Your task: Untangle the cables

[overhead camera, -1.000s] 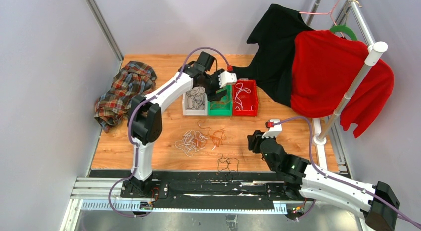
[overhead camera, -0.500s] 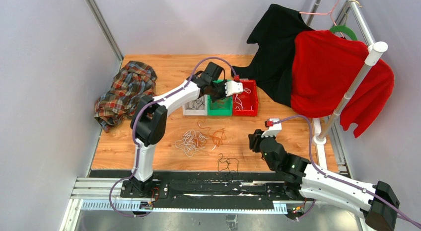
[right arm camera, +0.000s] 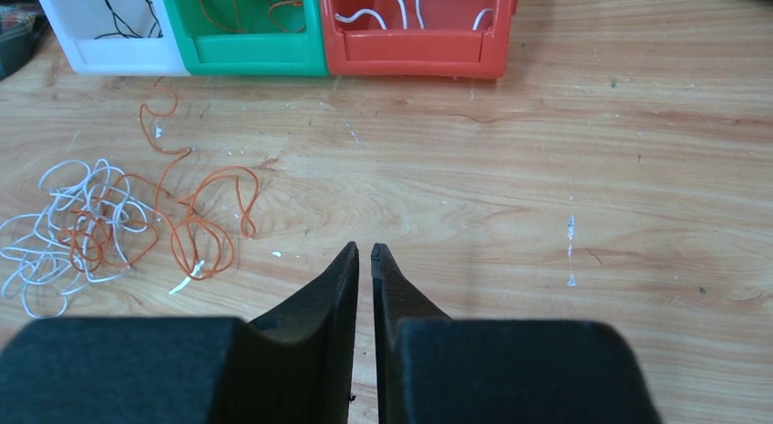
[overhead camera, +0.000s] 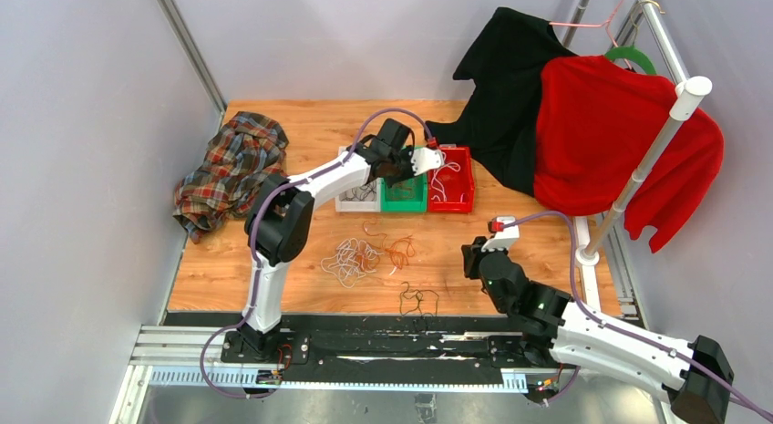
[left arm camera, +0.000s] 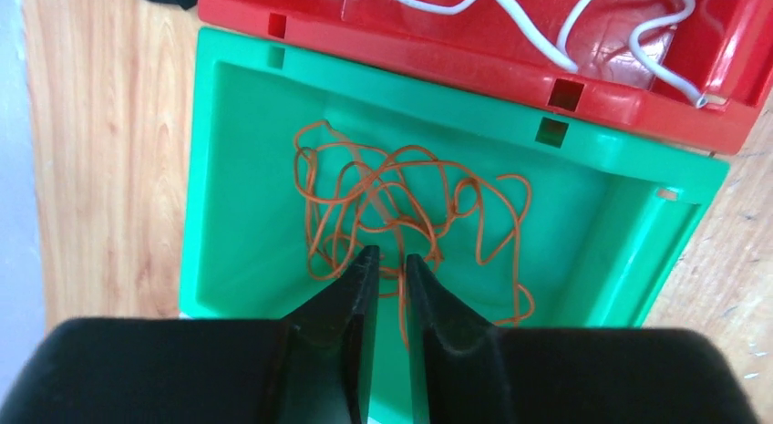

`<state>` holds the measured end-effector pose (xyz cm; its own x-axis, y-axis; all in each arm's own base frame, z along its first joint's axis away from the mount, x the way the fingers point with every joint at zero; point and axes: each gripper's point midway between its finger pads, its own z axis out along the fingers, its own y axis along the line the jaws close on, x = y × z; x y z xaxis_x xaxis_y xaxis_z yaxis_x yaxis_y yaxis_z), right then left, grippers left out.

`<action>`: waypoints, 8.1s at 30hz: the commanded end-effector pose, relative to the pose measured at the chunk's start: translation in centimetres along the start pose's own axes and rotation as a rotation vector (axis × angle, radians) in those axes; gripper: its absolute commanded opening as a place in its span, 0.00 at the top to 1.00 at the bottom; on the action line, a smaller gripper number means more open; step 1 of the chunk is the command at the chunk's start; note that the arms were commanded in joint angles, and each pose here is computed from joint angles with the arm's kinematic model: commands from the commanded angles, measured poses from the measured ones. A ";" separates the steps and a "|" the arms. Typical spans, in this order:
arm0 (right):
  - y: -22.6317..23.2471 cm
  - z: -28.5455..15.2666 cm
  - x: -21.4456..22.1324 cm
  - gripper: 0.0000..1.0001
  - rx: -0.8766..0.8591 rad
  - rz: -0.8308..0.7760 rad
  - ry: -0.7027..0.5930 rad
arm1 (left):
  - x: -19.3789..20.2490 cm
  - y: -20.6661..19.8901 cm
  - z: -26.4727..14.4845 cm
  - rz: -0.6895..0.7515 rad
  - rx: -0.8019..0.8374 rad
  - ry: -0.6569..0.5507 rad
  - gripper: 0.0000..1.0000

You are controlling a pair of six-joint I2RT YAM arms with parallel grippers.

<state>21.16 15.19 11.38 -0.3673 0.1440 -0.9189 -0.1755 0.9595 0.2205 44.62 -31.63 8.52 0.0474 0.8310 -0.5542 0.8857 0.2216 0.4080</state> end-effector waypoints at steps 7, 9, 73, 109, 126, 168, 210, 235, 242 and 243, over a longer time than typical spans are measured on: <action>0.0 -0.6 -2.8 0.81 0.022 0.019 -0.041 | -6.3 -0.3 -8.7 -0.175 0.126 -0.100 0.28; 0.0 -0.7 -2.9 0.71 0.019 0.031 -0.044 | -6.0 -1.4 -10.1 -0.173 0.163 -0.087 0.24; 11.1 -3.5 -10.6 0.24 -0.479 -0.034 -0.112 | -8.4 -11.1 -21.4 -0.261 0.351 -0.205 0.99; 7.4 7.1 -3.7 0.60 -0.103 -0.052 -0.033 | -15.6 -9.6 -31.1 -0.211 0.316 -0.411 1.00; 2.6 3.4 2.0 0.33 -0.116 0.074 0.022 | -17.3 2.9 -25.6 -0.202 -0.083 -0.378 1.00; -1.8 -0.3 -0.5 0.27 -0.033 0.122 -0.096 | -12.1 5.8 -14.9 -0.263 -0.110 -0.293 1.00; -2.4 -0.7 -1.4 0.29 0.002 0.089 -0.095 | -1.2 2.3 0.3 0.009 -0.084 -0.001 0.99; -1.1 -0.2 -3.2 0.26 -0.002 0.025 -0.084 | -6.5 0.5 -8.8 -0.085 0.130 -0.066 0.04; -0.6 -0.3 -4.1 0.26 -0.015 0.002 -0.093 | -3.8 -3.4 -15.6 -0.083 0.198 -0.018 0.01; -0.6 -0.3 -4.1 0.26 -0.017 0.002 -0.093 | -3.2 -4.3 -17.0 -0.077 0.206 -0.026 0.01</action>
<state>21.98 13.79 13.09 -0.3176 0.1549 -0.9355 -0.1834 0.9579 0.2209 38.39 -30.11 21.34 0.0106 0.7780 -0.6282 0.9272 0.2277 0.2976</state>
